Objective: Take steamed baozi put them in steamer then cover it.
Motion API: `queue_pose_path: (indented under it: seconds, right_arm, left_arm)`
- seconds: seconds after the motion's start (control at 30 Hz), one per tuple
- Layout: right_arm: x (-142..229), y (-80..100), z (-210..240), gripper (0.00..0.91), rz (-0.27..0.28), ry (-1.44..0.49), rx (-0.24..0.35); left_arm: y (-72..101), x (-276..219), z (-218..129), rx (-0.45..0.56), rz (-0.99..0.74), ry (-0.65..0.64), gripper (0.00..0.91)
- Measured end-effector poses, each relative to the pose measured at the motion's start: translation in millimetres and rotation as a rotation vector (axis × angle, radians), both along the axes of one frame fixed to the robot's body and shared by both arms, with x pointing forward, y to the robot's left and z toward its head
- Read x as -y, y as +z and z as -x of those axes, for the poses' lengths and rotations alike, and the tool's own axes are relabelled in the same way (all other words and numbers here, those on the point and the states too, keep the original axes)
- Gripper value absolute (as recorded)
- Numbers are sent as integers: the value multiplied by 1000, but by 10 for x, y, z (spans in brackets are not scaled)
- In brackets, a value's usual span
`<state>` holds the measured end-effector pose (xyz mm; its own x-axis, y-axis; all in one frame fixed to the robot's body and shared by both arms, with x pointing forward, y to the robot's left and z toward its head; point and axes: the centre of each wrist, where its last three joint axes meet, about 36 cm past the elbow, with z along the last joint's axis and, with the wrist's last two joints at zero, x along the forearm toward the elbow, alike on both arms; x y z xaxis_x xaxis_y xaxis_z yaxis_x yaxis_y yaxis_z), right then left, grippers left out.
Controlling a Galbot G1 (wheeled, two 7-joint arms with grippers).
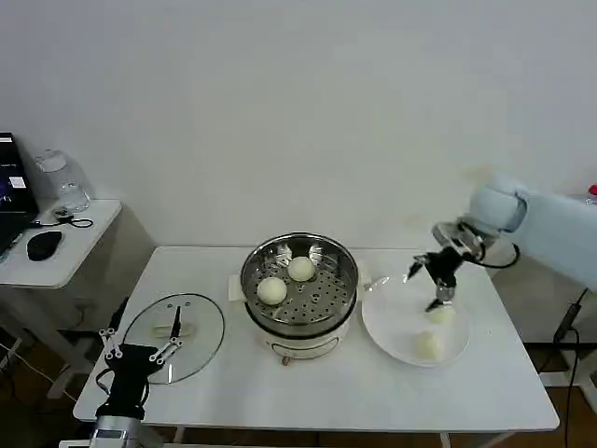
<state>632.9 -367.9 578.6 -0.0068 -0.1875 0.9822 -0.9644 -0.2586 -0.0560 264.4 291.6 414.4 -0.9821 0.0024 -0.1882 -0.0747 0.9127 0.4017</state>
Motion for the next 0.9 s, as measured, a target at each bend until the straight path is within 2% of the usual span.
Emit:
queue_pose_path:
  seconds: [0.43,0.9]
  right_arm:
    - [80,-626,107,907,62,20,-69]
    - [-72,-985,10,907,80,18,-83]
  left_arm:
    - [11,-55,-10,-2,-9,23,907]
    - [12,-76,-19,-3,-11,29,907]
